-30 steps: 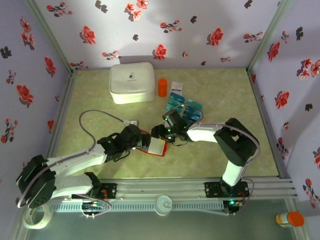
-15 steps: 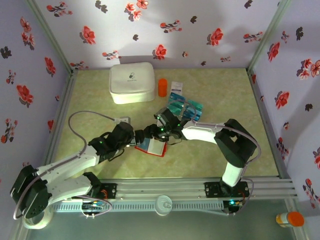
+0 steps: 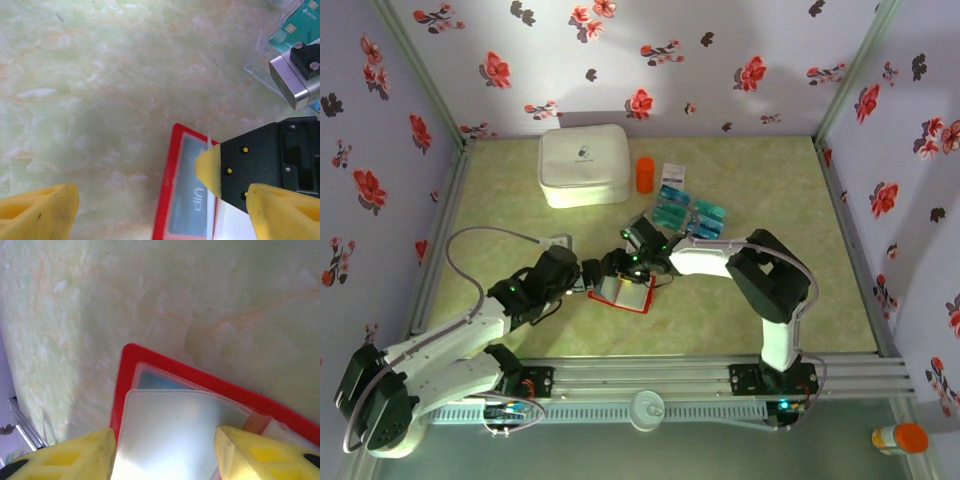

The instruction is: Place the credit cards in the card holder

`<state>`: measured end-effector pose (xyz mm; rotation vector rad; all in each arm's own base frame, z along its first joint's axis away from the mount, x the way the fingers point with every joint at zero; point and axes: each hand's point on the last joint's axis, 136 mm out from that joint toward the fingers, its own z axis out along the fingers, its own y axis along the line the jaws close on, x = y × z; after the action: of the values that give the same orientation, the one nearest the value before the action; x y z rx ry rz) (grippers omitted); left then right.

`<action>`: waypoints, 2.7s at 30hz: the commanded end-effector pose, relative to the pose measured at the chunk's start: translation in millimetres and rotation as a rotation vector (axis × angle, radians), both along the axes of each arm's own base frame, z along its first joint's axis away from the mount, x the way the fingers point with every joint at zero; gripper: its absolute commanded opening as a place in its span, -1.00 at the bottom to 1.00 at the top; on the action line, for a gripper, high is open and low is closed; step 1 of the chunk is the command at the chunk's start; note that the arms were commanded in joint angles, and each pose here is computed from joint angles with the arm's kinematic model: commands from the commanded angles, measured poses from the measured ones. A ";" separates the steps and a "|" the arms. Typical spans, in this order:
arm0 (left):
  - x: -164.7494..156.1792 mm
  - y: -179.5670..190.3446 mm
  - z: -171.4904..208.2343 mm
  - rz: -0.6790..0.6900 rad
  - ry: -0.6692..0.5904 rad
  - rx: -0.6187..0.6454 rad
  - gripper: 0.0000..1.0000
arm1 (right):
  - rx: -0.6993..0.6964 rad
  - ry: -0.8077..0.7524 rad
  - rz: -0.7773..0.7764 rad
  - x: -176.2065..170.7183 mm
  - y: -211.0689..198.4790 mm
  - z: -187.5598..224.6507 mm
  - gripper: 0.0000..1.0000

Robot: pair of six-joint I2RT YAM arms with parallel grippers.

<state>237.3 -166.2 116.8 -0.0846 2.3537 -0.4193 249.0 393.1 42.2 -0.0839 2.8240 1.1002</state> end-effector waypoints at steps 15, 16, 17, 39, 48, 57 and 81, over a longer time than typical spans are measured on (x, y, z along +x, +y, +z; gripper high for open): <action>-10.7 15.0 -25.6 0.030 0.060 0.032 0.76 | 0.113 -0.030 -0.074 11.3 14.3 22.7 0.14; -11.0 15.4 -26.4 0.031 0.062 0.034 0.76 | 0.121 -0.032 -0.075 12.0 15.0 25.3 0.15; -11.1 15.2 -26.5 0.032 0.063 0.030 0.76 | 0.130 -0.036 -0.075 12.8 16.7 28.7 0.15; -4.0 -2.8 -52.4 -0.006 0.123 0.048 0.78 | 0.185 0.022 -0.139 20.2 25.7 10.8 0.15; 2.1 -9.0 -73.4 0.004 0.161 0.072 0.79 | 0.210 -0.062 -0.161 30.5 7.7 52.6 0.15; 0.7 -4.5 -79.7 0.031 0.172 0.077 0.79 | -0.093 -0.195 -0.151 1.3 -76.7 58.6 0.15; 1.8 -5.6 -81.9 0.015 0.179 0.103 0.82 | -0.498 -0.250 -0.048 -31.5 -128.4 -1.7 -0.66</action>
<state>231.8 -170.4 30.1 -0.0932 2.5609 -0.3048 216.3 279.9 47.1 -0.1723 2.7793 0.4140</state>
